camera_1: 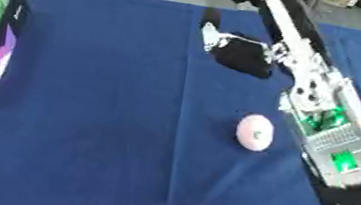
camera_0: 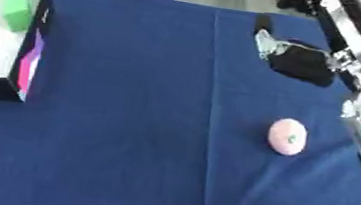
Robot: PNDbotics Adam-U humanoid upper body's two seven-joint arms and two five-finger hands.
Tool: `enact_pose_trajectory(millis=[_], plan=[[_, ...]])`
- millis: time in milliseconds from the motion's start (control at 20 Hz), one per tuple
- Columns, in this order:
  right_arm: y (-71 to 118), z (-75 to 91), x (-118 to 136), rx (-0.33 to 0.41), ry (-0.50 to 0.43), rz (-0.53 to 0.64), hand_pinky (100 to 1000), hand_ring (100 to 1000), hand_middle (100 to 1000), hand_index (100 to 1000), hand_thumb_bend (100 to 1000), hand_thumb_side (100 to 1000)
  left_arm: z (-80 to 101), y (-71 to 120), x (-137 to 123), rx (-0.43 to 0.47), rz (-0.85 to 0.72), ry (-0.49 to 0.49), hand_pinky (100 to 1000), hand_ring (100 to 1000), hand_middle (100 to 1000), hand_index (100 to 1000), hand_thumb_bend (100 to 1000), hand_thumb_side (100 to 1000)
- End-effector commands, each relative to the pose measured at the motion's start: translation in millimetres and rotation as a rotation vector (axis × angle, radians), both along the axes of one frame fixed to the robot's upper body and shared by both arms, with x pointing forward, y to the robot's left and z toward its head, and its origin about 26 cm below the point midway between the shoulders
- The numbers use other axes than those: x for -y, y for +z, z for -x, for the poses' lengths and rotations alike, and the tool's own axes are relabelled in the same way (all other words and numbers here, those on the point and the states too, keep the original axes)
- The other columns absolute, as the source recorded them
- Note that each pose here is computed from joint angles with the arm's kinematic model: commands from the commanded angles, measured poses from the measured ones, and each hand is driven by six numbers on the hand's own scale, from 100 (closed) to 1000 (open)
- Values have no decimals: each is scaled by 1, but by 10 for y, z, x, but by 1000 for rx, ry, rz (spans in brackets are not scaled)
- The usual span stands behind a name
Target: Pick up the objects with one hand, pass them to the other hand, and then place them into the box on the other side of the table.
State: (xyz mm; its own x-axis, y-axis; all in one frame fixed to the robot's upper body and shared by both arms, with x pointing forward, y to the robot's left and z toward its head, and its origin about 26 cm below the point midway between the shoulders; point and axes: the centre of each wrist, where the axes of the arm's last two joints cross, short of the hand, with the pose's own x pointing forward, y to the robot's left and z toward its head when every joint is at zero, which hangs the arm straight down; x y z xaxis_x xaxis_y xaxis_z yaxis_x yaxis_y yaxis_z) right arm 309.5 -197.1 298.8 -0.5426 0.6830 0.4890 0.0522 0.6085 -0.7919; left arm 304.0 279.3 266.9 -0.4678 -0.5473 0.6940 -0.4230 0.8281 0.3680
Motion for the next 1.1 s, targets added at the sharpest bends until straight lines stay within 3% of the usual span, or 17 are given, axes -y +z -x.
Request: enact_pose_trajectory(millis=[50,200,300,450,600,900,1100], plan=[[251,68,236,-35,5,141,915,823,775,915,100,140,29,-12,34,94,96,-75,735,749,798,937,229,885],[351,94,385,-110,26,253,923,851,789,927,205,154,28,-80,49,105,129,-87,738,752,796,933,220,884],[394,110,457,-161,46,342,928,867,780,911,326,100,29,-95,49,103,131,-85,736,749,791,932,214,882],[429,130,523,-233,84,494,935,887,799,906,344,103,30,-101,51,92,126,-78,736,748,786,927,208,883],[425,142,576,-294,90,645,938,903,823,901,434,115,29,-96,55,85,112,-77,737,748,784,925,203,883],[277,133,643,-366,28,754,930,900,828,897,465,143,30,-98,57,70,103,-72,737,748,778,922,201,883],[194,128,655,-349,-47,769,907,857,779,851,446,118,28,-95,69,66,100,-72,737,748,774,919,202,880]])
